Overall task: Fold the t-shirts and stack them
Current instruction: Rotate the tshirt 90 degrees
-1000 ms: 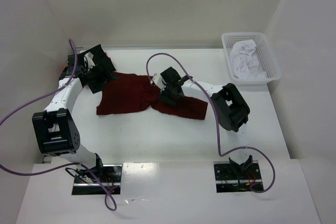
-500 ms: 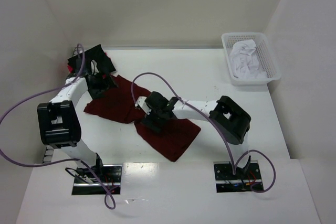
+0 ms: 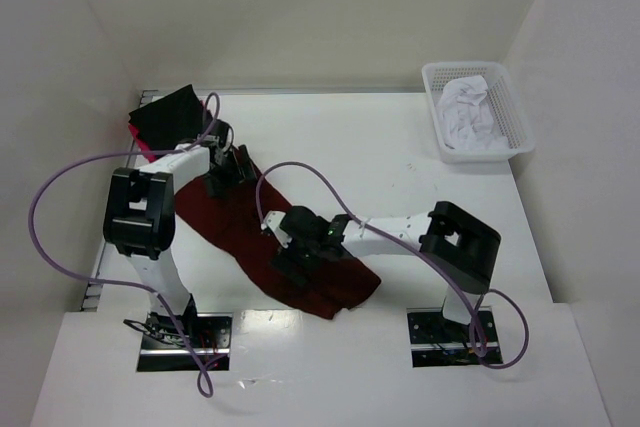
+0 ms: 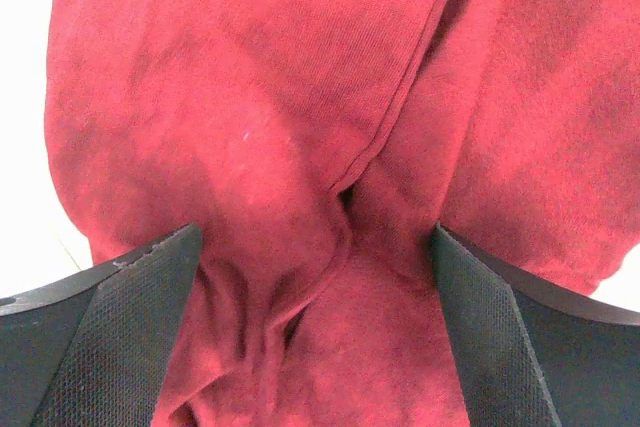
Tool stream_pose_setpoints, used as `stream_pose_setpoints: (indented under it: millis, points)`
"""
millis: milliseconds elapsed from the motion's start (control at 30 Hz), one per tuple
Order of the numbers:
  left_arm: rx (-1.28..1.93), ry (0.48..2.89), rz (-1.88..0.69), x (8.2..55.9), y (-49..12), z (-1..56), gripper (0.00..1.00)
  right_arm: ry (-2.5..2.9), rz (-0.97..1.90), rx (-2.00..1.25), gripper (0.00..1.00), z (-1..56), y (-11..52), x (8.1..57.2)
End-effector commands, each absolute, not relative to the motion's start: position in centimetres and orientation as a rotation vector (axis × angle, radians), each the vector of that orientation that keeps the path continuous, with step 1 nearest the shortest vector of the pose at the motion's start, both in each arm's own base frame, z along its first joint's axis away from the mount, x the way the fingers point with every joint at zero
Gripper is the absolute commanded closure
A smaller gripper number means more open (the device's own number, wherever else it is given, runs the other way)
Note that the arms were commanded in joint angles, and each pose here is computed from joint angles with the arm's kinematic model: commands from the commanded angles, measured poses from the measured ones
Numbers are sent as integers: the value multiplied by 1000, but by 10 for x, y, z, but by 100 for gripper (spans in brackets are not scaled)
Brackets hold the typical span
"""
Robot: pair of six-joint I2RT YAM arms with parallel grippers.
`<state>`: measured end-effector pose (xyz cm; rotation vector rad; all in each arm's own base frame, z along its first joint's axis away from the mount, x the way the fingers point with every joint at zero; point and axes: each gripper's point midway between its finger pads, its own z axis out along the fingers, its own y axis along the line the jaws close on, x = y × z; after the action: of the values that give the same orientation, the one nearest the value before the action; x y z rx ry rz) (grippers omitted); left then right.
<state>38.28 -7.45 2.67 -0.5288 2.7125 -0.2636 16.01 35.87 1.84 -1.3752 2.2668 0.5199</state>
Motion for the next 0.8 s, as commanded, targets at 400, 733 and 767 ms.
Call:
stream_pose_setpoints:
  millis: [400, 733, 767]
  points:
    - [-216, 2809, -334, 438, -192, -7, 0, 2439, 553, -1198, 0, 19, 338, 145]
    - [-15, 2744, -504, 496, -269, 10, 0, 2497, 552, -882, 0, 41, 343, 210]
    - [5, 2739, -520, 500, -274, 12, 0, 2499, 557, -844, 0, 42, 342, 217]
